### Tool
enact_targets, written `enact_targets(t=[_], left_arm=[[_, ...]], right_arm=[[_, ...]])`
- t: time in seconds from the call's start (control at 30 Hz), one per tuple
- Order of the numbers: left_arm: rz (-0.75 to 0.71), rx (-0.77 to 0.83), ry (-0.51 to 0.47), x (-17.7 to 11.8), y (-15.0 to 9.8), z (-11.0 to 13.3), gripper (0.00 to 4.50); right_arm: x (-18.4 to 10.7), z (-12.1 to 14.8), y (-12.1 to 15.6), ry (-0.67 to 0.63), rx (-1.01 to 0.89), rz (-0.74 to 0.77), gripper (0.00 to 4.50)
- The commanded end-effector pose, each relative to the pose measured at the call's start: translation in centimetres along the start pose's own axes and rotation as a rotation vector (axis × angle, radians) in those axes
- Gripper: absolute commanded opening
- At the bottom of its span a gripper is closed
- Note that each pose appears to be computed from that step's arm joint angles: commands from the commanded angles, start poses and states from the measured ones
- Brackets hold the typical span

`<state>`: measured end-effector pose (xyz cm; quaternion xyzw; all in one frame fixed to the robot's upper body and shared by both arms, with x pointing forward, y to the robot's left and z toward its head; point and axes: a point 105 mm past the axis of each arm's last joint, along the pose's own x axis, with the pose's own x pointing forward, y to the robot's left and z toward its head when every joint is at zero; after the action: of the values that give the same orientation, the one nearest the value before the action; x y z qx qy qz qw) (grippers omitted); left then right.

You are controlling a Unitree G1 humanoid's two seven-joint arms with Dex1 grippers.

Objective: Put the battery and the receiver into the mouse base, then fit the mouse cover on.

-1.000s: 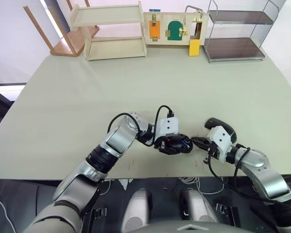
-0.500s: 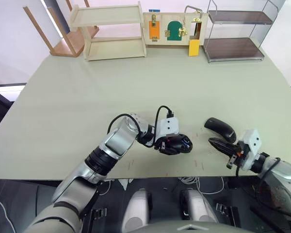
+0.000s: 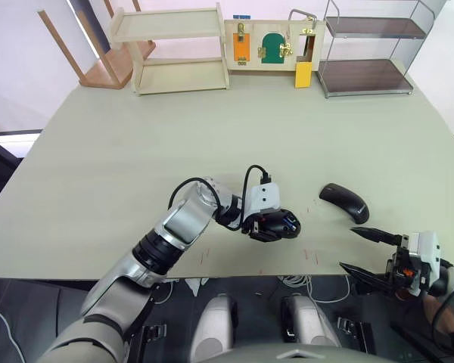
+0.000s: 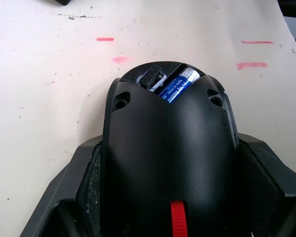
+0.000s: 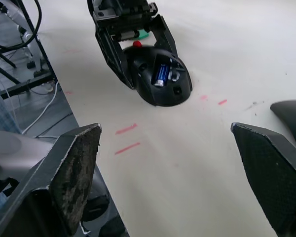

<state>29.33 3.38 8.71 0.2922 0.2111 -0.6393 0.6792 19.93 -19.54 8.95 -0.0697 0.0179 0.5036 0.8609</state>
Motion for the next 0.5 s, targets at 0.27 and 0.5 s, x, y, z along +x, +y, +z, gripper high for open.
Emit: enact_targets(t=[0.27,0.5], left_arm=[[0.016,-0.055,0.02,0.07,-0.04,-1.0,4.42],[0.025,-0.05,-0.023,-0.41,-0.08,-0.23,4.42]], right_arm=[[-0.04,0.99,0.06,-0.079,-0.046,-0.002,4.5],[-0.31,0.84,0.18,-0.098,-0.042,0.004,4.5]])
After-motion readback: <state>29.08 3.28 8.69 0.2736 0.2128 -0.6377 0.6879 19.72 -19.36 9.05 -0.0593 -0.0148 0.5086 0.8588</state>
